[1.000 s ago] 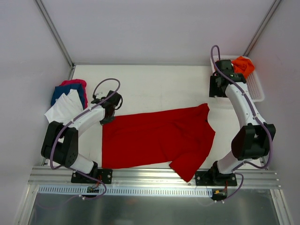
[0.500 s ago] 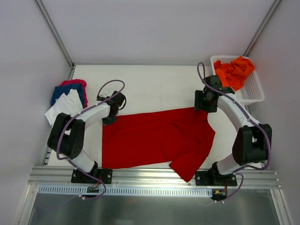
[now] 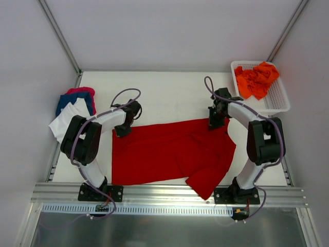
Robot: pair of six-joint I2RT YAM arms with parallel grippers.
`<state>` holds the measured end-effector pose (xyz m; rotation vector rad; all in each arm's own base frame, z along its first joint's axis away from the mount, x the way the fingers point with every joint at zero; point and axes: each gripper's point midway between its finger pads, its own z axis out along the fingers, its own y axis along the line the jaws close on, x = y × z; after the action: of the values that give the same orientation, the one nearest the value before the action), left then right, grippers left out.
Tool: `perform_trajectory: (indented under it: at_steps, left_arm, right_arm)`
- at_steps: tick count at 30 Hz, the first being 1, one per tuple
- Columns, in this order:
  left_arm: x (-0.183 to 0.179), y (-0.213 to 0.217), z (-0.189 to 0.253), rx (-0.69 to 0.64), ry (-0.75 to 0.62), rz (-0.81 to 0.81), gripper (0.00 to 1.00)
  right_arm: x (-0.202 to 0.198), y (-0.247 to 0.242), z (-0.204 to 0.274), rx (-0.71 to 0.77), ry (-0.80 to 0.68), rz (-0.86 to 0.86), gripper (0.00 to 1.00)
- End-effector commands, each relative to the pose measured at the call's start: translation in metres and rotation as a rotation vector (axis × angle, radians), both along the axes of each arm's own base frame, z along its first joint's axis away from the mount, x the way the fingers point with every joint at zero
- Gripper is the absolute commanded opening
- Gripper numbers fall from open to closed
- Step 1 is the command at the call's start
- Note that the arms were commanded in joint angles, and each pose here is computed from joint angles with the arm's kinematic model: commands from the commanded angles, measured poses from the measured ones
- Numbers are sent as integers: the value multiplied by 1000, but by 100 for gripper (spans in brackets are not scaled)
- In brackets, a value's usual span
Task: Fold and stack the t-shirts
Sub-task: Fold the tshirt
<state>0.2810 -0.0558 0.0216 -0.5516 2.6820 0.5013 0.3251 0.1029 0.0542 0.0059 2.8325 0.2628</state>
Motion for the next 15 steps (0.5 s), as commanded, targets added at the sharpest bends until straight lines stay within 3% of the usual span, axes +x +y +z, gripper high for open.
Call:
perform_trajectory:
  at_steps: [1,6,15]
  left_arm:
    - [11,-12,0,-23,7,-2,0]
    - [26,-24,-3,-69,26,-16,0]
    - [60,-19,-13,-159,62,26,0]
  right_arm:
    - [11,16,-8,40,34,22,0]
    - [18,20,-32,15,116,21,1]
    - [59,21,-25,-53,117,39,0]
